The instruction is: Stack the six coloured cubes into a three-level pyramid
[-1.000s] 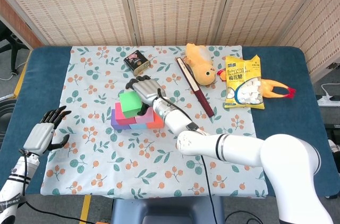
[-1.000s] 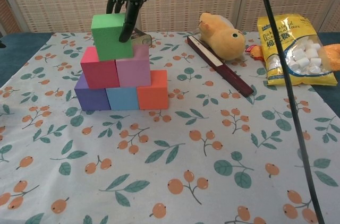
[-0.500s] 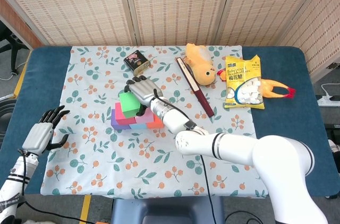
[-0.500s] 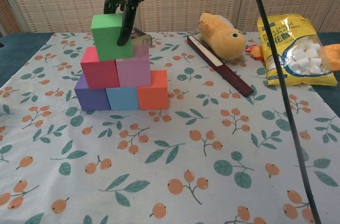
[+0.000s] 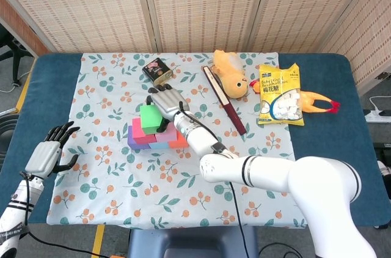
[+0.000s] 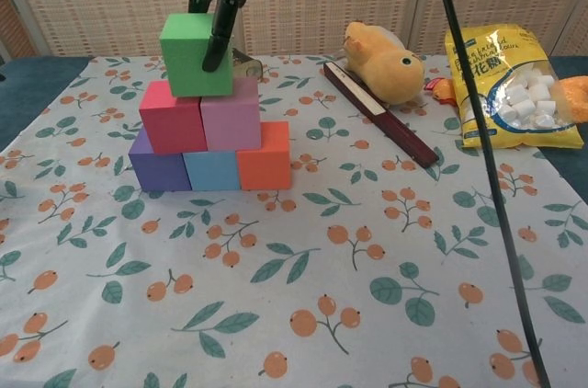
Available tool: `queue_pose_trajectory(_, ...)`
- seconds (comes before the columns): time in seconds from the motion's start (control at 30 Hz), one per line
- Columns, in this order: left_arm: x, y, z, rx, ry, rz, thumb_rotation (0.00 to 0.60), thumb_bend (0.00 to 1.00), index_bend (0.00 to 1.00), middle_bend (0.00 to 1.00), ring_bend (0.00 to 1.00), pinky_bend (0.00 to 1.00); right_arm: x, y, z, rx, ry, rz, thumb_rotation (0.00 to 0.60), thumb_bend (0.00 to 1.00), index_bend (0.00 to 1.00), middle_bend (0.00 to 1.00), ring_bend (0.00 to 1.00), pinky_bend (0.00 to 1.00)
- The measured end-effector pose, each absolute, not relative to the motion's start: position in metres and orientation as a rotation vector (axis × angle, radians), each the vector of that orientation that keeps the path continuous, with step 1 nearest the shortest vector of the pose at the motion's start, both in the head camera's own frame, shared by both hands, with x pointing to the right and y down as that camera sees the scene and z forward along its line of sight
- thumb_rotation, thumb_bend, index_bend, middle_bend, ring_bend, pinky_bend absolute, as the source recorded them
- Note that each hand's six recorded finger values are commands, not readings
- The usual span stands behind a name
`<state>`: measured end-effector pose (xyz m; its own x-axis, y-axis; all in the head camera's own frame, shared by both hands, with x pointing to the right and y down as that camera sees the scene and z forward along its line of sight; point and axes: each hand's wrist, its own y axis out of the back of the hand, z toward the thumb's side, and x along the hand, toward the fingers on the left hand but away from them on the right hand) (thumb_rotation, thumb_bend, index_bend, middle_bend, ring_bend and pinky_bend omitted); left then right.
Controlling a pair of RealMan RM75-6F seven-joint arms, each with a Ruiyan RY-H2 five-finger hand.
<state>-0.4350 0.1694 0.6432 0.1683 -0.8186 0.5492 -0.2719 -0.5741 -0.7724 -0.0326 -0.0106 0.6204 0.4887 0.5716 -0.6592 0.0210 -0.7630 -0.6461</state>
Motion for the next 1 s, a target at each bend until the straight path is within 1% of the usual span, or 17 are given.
queue_pose_trajectory(0.27, -0.433, 0.170, 0.642, -1.948, 1.027, -1.396, 0.600, 0.43, 0.12, 0.00, 0.00, 0.00, -0.028, -0.007, 0.615, -2.165, -0.524, 1.321, 0.576, 0.01, 0.42, 0.08, 0.00, 0.00)
queue_pose_trajectory(1.0, -0.435, 0.172, 0.645, -1.952, 1.029, -1.405, 0.600, 0.43, 0.12, 0.00, 0.00, 0.00, -0.043, -0.006, 0.623, -2.141, -0.484, 1.332, 0.577, 0.01, 0.39, 0.08, 0.00, 0.00)
